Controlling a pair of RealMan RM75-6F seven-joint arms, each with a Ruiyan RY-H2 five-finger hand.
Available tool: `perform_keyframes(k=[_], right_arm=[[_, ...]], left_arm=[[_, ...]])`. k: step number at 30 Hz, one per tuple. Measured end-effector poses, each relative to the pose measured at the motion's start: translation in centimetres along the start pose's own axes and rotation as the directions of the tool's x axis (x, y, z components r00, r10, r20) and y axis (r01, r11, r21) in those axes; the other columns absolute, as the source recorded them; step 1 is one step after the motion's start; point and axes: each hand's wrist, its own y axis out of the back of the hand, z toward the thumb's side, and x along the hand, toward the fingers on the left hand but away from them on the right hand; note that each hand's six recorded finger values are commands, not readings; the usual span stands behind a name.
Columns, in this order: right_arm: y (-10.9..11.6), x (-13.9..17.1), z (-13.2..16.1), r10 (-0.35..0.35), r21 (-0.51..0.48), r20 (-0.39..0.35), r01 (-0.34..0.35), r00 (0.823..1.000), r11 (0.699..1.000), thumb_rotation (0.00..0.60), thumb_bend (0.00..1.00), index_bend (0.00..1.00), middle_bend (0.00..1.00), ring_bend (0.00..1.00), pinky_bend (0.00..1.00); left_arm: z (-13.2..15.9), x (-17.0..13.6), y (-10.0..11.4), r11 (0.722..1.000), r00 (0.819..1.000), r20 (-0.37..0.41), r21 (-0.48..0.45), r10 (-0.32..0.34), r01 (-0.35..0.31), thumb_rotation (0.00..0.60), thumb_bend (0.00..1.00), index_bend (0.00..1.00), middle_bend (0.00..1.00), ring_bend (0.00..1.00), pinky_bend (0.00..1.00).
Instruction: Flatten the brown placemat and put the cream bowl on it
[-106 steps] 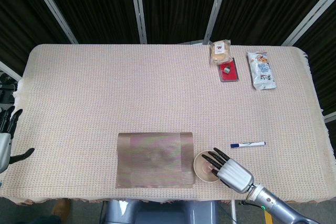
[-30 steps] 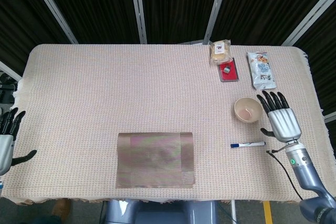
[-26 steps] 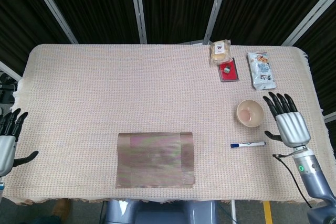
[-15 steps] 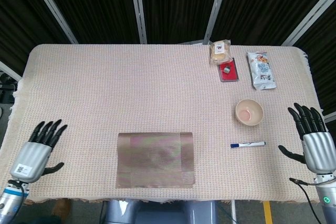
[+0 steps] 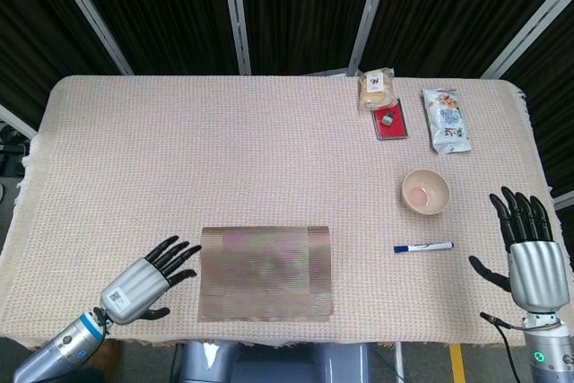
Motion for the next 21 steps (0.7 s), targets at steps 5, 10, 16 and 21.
perform_keyframes(k=[5,10,16,21], right_arm=[[-0.4,0.0,0.0,0.015,-0.011,0.01,-0.015,1.0,1.0,0.6,0.0,0.0,0.0,0.0,0.0],[-0.8,-0.1,0.0,0.025,-0.01,0.012,-0.025,1.0,1.0,0.6,0.0,0.0,0.0,0.0,0.0],[-0.9,-0.3,-0.1,0.027,-0.006,0.013,-0.027,1.0,1.0,0.6,0.0,0.0,0.0,0.0,0.0],[-0.8,-0.5,-0.5,0.025,-0.006,0.023,-0.025,0.999,1.0,0.6,0.0,0.0,0.0,0.0,0.0]], left_arm=[[0.4,0.8,-3.0,0.999,0.997,0.069,-0.009,-0.032,0.033,0.6,0.0,0.49,0.0,0.0,0.0],[0.4,1.4,-5.6,0.999,0.994,0.097,-0.006,-0.049,0.05,0.6,0.0,0.5,0.0,0.0,0.0],[0.5,1.8,-7.1,1.0,0.993,0.116,0.001,-0.031,0.031,0.6,0.0,0.5,0.0,0.0,0.0],[1.1,3.0,-7.1,1.0,0.992,0.129,-0.011,-0.005,0.006,0.6,0.0,0.5,0.0,0.0,0.0]])
